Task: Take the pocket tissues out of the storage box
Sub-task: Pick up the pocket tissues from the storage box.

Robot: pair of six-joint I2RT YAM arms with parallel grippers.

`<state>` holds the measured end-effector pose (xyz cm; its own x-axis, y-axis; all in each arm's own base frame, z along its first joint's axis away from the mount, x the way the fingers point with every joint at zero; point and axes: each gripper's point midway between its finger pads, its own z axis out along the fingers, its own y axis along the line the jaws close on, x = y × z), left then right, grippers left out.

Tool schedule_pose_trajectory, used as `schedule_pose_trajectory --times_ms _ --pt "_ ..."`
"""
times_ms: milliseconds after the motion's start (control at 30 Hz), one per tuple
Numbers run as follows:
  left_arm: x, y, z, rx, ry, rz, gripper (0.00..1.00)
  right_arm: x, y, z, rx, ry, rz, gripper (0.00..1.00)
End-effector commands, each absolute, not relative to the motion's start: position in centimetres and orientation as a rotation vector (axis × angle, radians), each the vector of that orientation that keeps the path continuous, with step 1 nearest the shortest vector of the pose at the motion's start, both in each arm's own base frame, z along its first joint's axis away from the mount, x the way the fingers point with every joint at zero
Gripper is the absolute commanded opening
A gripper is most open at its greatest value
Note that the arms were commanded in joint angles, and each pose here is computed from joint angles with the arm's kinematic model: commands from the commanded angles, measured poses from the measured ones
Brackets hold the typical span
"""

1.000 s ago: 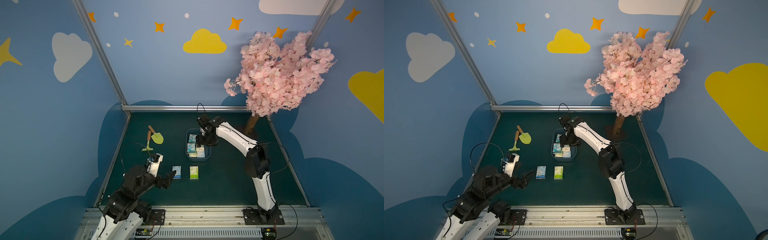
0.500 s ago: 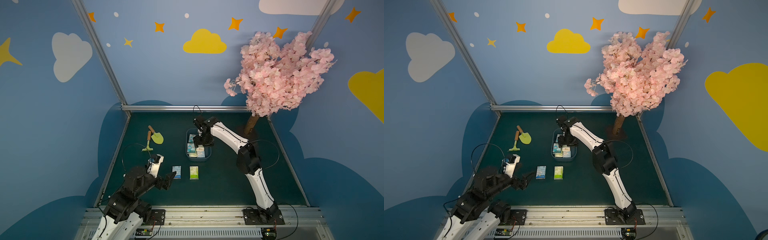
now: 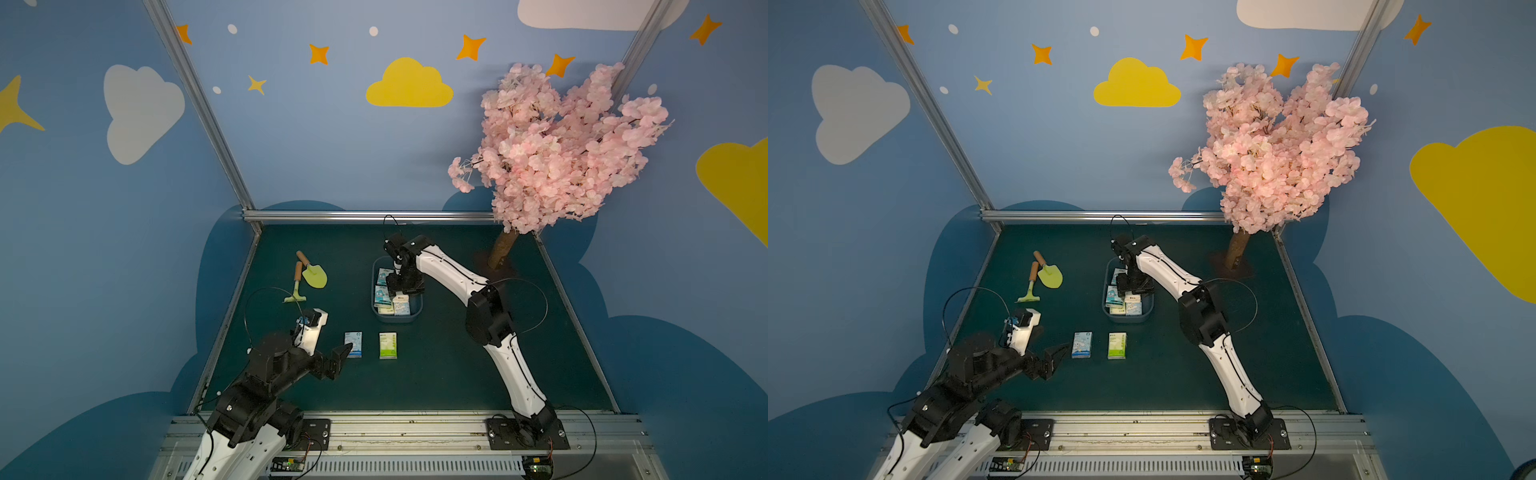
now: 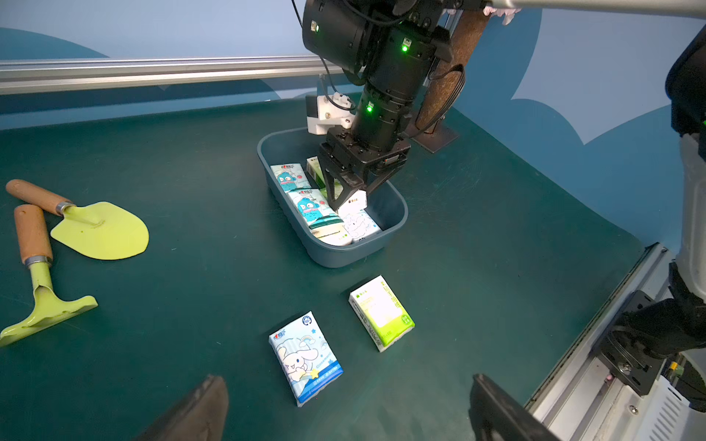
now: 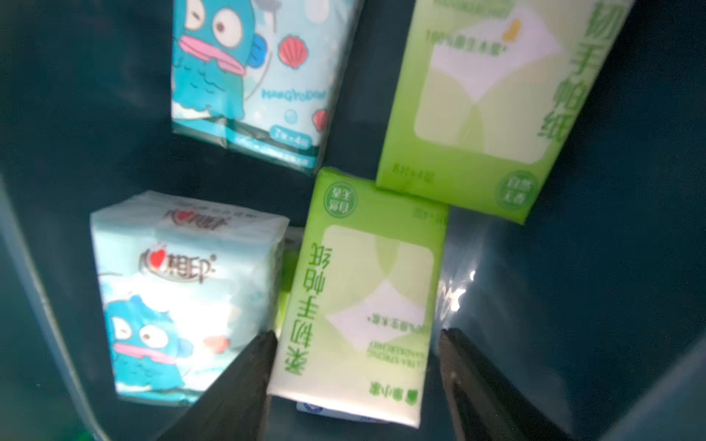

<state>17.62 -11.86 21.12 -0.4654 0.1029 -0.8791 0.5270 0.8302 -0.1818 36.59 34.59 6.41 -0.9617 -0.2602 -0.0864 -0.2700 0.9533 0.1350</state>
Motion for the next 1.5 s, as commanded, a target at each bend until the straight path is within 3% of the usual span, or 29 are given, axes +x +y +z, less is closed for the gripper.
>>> schedule_pose_trajectory --times_ms 0,233,733,1100,1467 --pt "17.9 -11.9 20.7 0.472 2.020 -0.529 1.00 36.3 34.0 5.6 -0.425 3.069 0.168 0.67" --pt "17.9 -11.9 20.7 0.474 2.022 -0.529 1.00 35.8 34.0 6.2 -0.438 3.068 0.168 0.58" --pt "17.9 -12.0 20.7 0.478 2.021 -0.534 1.00 34.0 33.7 12.6 -0.462 2.951 0.186 0.56" --pt "18.0 -12.3 20.5 0.494 2.021 -0.545 1.00 28.2 31.7 15.8 -0.487 2.888 0.123 0.56" --pt "18.1 -12.5 20.2 0.504 2.035 -0.545 1.00 21.8 28.0 15.0 -0.409 2.919 0.014 0.56"
